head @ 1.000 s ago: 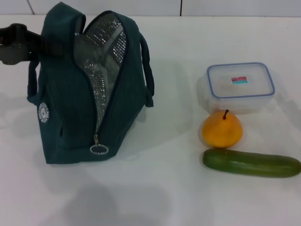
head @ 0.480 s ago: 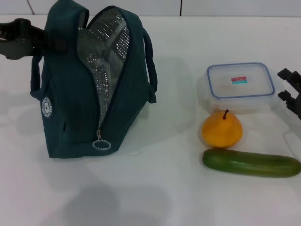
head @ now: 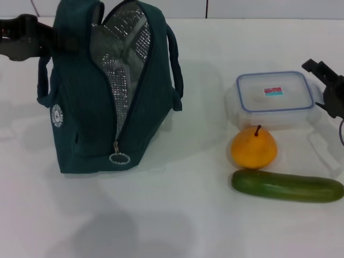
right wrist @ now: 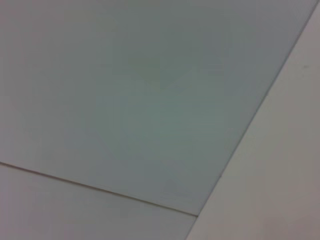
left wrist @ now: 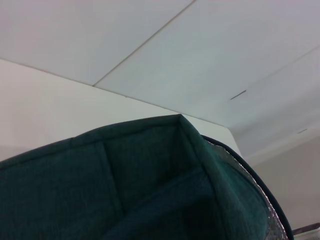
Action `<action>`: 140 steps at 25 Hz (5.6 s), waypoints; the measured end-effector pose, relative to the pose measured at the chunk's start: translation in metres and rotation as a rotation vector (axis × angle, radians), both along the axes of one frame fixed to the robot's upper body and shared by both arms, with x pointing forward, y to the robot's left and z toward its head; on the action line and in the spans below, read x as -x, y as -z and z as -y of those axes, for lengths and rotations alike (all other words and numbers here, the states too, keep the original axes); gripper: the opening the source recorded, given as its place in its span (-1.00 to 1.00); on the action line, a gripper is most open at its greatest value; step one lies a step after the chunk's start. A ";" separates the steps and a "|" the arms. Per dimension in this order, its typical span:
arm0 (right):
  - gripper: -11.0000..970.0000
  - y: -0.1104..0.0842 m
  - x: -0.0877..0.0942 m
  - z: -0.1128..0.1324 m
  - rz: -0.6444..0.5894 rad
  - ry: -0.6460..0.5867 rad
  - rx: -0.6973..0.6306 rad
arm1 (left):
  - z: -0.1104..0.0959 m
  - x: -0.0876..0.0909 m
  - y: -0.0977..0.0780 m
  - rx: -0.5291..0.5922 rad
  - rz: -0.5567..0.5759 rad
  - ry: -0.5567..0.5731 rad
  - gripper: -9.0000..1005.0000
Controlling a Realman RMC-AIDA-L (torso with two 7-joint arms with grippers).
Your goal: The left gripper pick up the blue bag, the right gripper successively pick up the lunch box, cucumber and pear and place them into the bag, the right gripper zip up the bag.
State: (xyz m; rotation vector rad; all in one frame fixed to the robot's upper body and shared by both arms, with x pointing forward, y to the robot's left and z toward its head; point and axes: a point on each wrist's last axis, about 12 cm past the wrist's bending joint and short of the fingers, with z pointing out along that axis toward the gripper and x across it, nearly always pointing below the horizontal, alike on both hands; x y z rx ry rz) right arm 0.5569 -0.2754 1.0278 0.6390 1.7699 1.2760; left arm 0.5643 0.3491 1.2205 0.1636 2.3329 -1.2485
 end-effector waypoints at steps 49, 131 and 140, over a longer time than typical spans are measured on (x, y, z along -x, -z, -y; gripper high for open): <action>-0.65 -0.003 -0.001 -0.004 0.019 -0.043 0.005 | 0.001 -0.003 0.000 -0.012 0.026 0.023 -0.90; -0.72 -0.123 -0.053 -0.122 0.432 -0.640 -0.120 | 0.053 -0.013 0.023 0.065 -0.006 0.179 -0.90; -0.71 -0.110 -0.045 -0.134 0.391 -0.687 -0.050 | 0.056 -0.013 0.026 0.074 -0.003 0.177 -0.90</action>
